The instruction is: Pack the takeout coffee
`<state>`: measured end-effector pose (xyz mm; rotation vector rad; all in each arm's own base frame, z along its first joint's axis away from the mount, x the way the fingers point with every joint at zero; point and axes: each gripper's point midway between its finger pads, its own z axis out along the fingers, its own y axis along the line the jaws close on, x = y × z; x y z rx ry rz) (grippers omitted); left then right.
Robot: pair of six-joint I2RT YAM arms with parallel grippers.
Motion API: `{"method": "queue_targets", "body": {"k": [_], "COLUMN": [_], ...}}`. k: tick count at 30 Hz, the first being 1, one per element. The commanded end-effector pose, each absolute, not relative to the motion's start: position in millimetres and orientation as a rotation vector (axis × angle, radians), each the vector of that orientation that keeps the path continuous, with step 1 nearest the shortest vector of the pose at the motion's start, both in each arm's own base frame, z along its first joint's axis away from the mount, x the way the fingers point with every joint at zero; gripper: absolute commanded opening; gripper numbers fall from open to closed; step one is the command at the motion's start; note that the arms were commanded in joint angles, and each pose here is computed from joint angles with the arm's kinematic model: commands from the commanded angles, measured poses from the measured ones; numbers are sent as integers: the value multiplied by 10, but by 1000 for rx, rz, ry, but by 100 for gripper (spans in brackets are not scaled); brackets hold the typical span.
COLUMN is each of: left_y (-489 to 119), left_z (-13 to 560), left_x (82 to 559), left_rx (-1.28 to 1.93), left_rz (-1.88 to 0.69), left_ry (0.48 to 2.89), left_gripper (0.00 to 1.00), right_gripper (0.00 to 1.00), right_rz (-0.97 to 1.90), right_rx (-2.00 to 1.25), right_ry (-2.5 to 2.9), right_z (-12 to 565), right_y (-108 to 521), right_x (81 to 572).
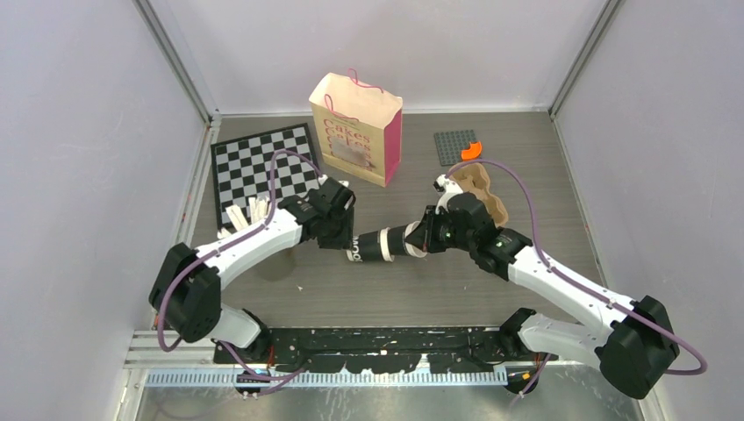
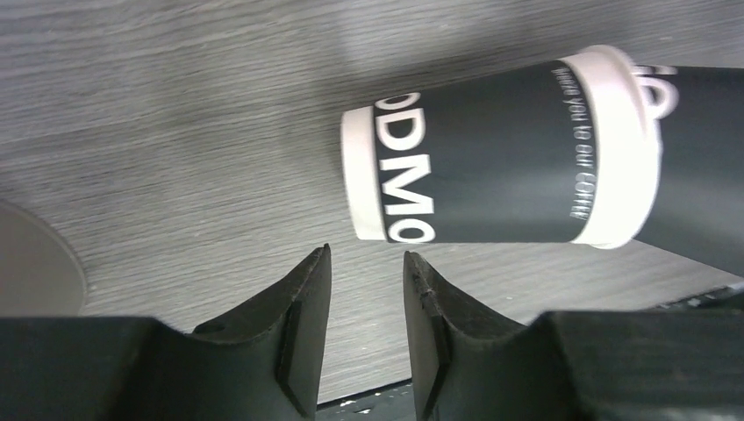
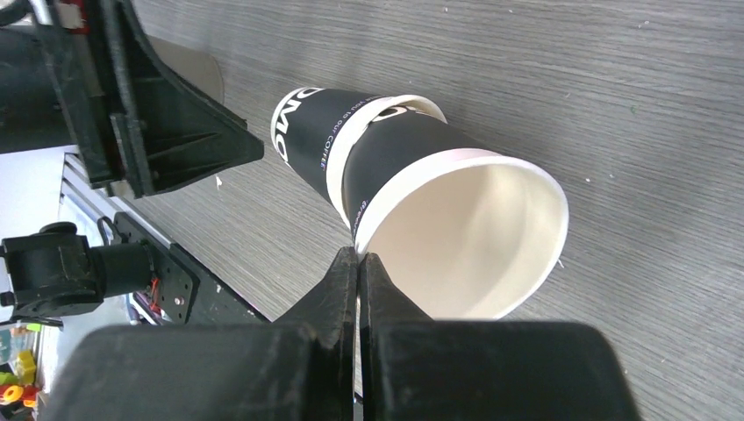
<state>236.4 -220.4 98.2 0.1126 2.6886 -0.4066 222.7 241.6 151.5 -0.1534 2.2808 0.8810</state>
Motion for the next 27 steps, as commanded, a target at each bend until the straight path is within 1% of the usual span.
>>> {"method": "queue_targets", "body": {"k": [1, 4, 7, 10, 11, 14, 17, 20, 23, 27], "left_y": [-2100, -2273, -2510, -2646, -2666, -2682, -2748, -2864, -2986, -3091], "left_z": [973, 1078, 1266, 1403, 1429, 1438, 1446, 1470, 1454, 1343], "left_x": [2460, 2468, 2441, 2470, 2488, 2556, 2619, 2658, 2691, 2742], "left_rx": [134, 178, 235, 269, 279, 299, 327, 358, 379, 401], "left_rz": [-278, -415, -606, -682, -667, -519, -366, -268, -194, -93], "left_ry": [2686, 2646, 2589, 2541, 2533, 2539, 2550, 2551, 2551, 2579], "left_gripper": [37, 37, 41, 43, 44, 45, 46, 46, 48, 49], "right_gripper": [0, 0, 0, 0, 1, 0, 0, 0, 0, 0], "right_rz": [918, 874, 855, 786, 715, 493, 364, 306, 272, 260], "right_rx": [-149, -146, -163, -168, -153, -118, -103, -79, -78, -99], "right_ry": [2178, 2185, 2205, 2262, 2289, 2360, 2402, 2409, 2404, 2398], "right_z": [1804, 1785, 1750, 1704, 1675, 1611, 1603, 1631, 1668, 1714], "right_y": [2524, 2472, 2460, 2373, 2279, 1953, 1729, 1586, 1494, 1438], "right_x": [2374, 2395, 2386, 2362, 2374, 2367, 2303, 2240, 2194, 2147]}}
